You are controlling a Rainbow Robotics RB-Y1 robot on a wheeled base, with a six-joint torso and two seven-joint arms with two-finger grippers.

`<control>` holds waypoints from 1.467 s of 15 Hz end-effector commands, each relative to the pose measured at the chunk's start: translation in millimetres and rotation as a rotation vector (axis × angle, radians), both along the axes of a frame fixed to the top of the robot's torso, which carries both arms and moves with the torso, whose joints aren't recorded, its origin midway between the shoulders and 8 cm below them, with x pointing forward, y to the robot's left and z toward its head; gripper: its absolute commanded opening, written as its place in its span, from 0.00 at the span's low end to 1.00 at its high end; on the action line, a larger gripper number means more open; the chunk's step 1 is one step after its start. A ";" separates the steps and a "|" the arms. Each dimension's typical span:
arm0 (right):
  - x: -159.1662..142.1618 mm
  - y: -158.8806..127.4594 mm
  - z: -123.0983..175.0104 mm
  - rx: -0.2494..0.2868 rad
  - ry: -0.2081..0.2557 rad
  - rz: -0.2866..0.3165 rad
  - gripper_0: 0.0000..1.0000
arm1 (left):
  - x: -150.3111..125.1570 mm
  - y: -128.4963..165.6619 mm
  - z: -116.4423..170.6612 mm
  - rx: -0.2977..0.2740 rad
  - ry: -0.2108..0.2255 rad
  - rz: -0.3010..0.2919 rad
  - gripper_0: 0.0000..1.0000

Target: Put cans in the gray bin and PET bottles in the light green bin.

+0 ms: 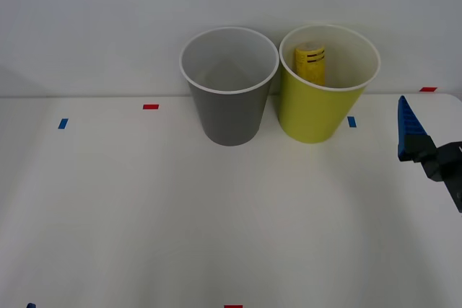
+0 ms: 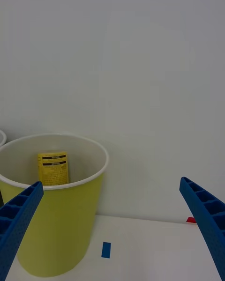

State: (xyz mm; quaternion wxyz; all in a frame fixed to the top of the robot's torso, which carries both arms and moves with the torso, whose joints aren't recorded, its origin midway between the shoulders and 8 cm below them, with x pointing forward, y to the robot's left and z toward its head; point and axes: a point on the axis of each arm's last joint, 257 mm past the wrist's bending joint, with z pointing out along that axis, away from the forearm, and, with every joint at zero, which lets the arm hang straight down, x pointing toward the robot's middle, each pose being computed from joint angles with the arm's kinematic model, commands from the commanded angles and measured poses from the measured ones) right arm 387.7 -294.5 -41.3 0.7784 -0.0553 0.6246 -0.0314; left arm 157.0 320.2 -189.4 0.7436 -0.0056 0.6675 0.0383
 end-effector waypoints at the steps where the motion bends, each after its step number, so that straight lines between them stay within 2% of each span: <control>1: -24.1 -0.7 -23.8 0.033 -0.015 0.019 1.00 | 0.0 0.0 0.0 0.000 0.000 0.000 1.00; 2: -31.4 -4.7 -33.4 0.039 -0.050 0.024 1.00 | 0.0 0.0 0.0 0.000 0.000 0.000 1.00; 3: -37.8 -8.6 -41.1 0.037 -0.063 0.025 1.00 | 0.0 0.0 0.0 0.000 0.000 0.000 1.00; 6: -70.3 -15.5 -64.3 0.046 -0.022 0.012 1.00 | 0.0 0.0 0.0 0.000 0.000 0.000 1.00; 8: -92.7 -21.7 -78.1 0.098 0.009 -0.009 1.00 | 0.0 0.0 0.0 0.000 0.000 0.000 1.00; 12: -128.0 -24.5 -92.7 0.100 0.047 -0.033 1.00 | 0.0 0.0 0.0 0.000 0.000 0.000 1.00; 15: -143.6 -26.5 -102.8 0.114 0.083 -0.050 1.00 | 0.0 0.0 0.0 0.000 0.000 0.000 1.00; 18: -158.6 -26.4 -104.2 0.125 0.082 -0.059 1.00 | 0.0 0.0 0.0 0.000 0.000 0.000 1.00; 20: -172.5 -32.3 -115.3 0.125 0.050 -0.064 1.00 | 0.0 0.0 0.0 0.000 0.000 0.000 1.00; 22: -180.6 -31.4 -121.3 0.118 0.065 -0.058 1.00 | 0.0 0.0 0.0 0.000 0.000 0.000 1.00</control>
